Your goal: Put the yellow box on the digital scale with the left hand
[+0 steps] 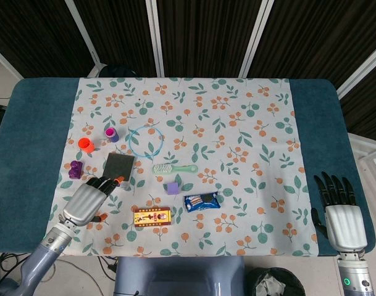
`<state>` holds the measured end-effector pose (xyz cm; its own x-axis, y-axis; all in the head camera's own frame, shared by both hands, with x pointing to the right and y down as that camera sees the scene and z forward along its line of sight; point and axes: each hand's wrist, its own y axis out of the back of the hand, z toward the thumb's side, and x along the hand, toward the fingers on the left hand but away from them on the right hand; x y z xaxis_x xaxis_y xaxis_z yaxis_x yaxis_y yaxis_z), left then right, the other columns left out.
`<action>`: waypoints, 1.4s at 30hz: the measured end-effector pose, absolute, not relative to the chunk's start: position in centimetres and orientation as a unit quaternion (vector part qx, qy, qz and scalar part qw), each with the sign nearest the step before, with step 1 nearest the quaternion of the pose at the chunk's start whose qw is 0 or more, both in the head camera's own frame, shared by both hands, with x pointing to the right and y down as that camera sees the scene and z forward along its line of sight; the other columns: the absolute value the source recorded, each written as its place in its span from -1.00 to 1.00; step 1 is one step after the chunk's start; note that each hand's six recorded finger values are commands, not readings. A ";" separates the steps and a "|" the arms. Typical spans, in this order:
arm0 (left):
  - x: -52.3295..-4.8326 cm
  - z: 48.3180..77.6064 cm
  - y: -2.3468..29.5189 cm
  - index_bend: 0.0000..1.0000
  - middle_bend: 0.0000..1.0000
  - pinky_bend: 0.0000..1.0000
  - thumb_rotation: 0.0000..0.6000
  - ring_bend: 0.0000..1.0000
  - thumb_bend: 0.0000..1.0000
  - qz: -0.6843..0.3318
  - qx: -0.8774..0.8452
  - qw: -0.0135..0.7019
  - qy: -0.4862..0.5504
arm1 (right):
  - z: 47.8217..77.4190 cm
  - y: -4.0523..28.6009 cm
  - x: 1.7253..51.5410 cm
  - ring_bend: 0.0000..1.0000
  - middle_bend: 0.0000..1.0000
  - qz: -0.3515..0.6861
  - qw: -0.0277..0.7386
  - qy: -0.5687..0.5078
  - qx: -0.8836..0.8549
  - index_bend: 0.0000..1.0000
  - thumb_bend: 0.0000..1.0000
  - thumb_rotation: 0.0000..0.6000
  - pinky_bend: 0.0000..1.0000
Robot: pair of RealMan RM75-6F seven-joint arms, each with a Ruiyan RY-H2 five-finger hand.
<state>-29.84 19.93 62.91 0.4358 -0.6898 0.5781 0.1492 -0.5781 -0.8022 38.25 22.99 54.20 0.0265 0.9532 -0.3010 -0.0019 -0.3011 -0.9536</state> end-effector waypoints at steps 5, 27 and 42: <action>-28.3 62.8 20.5 -0.86 -0.59 -0.56 1.00 -0.70 -0.95 -0.504 -0.731 0.422 0.180 | 54.2 23.0 38.3 -0.88 -0.87 0.563 0.424 -0.413 -0.577 -0.93 0.03 1.00 -0.97; -20.4 65.7 24.0 -0.81 -0.46 -0.54 1.00 -0.62 -0.99 -0.524 -0.746 0.380 0.158 | 54.1 22.9 38.6 -0.88 -0.87 0.564 0.423 -0.414 -0.575 -0.93 0.03 1.00 -0.97; -18.6 66.9 24.5 -0.63 -0.16 -0.32 1.00 -0.39 -0.68 -0.527 -0.733 0.406 0.142 | 54.2 22.9 38.6 -0.88 -0.87 0.565 0.423 -0.413 -0.576 -0.93 0.03 1.00 -0.97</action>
